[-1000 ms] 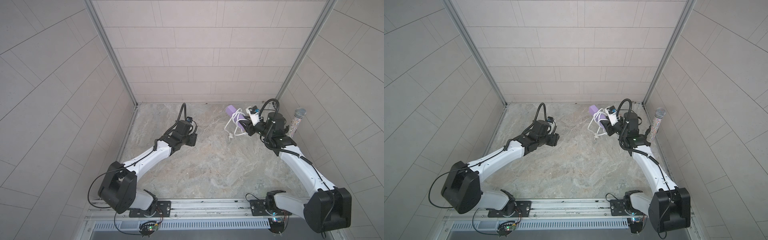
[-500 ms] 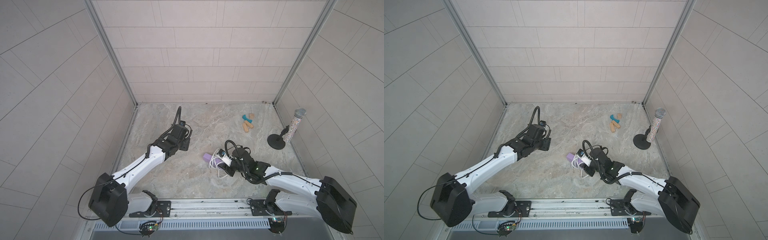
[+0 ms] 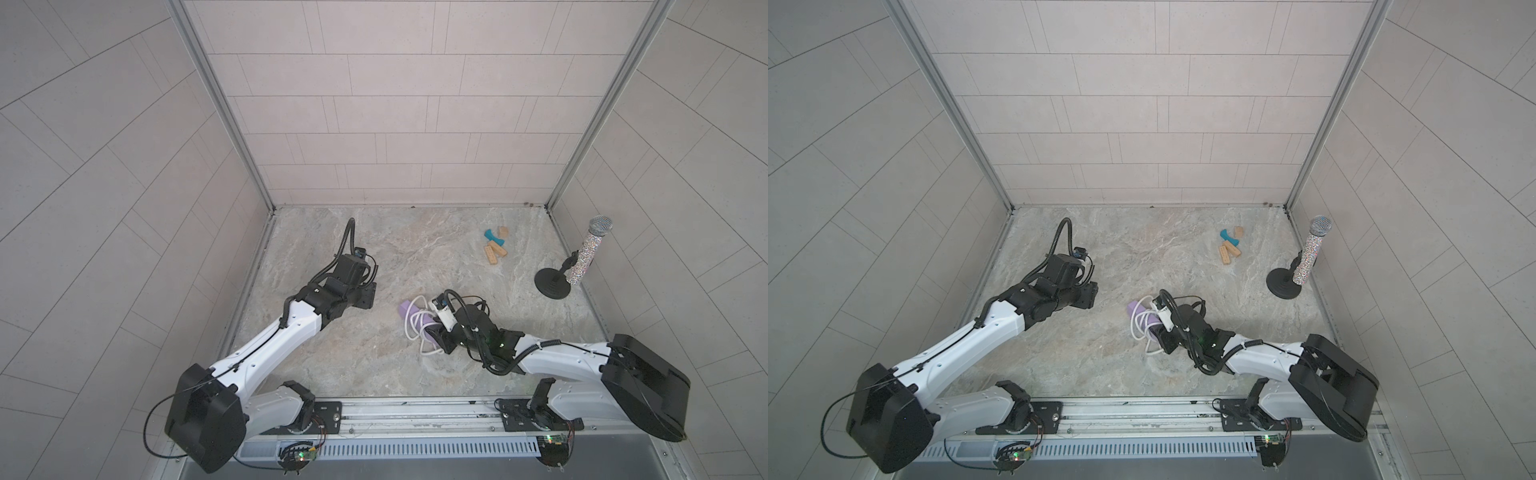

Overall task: Wrap the cord around the power strip
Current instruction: Place the power strip at the center of the board.

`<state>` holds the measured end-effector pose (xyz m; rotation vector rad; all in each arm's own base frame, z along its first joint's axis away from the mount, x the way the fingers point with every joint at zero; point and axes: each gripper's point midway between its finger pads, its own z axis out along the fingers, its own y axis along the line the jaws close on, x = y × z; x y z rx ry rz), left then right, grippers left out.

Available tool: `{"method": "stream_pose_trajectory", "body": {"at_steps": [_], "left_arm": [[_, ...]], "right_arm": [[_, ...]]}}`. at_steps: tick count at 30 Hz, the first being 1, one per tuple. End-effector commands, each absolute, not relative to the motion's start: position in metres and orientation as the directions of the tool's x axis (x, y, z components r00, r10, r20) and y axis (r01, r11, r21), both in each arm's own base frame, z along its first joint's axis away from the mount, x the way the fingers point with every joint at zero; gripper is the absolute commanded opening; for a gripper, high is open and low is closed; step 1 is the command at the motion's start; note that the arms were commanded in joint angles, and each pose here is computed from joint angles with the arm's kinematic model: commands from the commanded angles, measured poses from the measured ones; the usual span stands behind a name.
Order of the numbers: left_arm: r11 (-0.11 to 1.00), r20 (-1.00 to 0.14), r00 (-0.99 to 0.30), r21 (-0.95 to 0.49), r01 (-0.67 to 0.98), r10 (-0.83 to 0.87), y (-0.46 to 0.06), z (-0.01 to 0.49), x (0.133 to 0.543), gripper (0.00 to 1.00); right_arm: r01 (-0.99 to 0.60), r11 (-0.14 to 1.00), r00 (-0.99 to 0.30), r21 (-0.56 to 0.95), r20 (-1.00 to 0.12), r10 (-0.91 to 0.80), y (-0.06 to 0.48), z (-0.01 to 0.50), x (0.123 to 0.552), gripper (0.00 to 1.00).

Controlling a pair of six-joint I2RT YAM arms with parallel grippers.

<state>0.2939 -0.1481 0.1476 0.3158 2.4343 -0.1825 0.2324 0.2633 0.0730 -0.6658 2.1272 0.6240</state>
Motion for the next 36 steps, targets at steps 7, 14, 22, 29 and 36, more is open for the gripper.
{"method": "stream_pose_trajectory", "body": {"at_steps": [7,14,22,29,36], "left_arm": [[0.922,-0.579,-0.782,-0.126,0.366,0.231,-0.176,0.125,0.281,0.68],[0.889,-0.559,-0.778,-0.145,0.434,0.288,-0.203,0.113,0.276,0.68],[0.869,-0.571,-0.761,-0.158,0.47,0.308,-0.214,0.117,0.274,0.68],[0.873,-0.534,-0.779,-0.142,0.466,0.328,-0.212,0.11,0.268,0.68],[0.86,-0.516,-0.778,-0.14,0.49,0.359,-0.217,0.097,0.263,0.66]], "right_arm": [[-0.461,0.733,-0.751,0.501,-0.66,-0.022,0.271,0.033,0.228,0.03],[-0.458,0.772,-0.723,0.44,-0.69,-0.036,0.267,0.049,0.241,0.42],[-0.502,0.817,-0.685,0.283,-0.706,-0.177,0.253,0.077,0.244,0.75],[-0.492,0.849,-0.618,0.193,-0.764,-0.185,0.221,0.112,0.253,0.79],[-0.45,0.879,-0.588,0.16,-0.794,-0.156,0.175,0.14,0.278,0.74]]}}
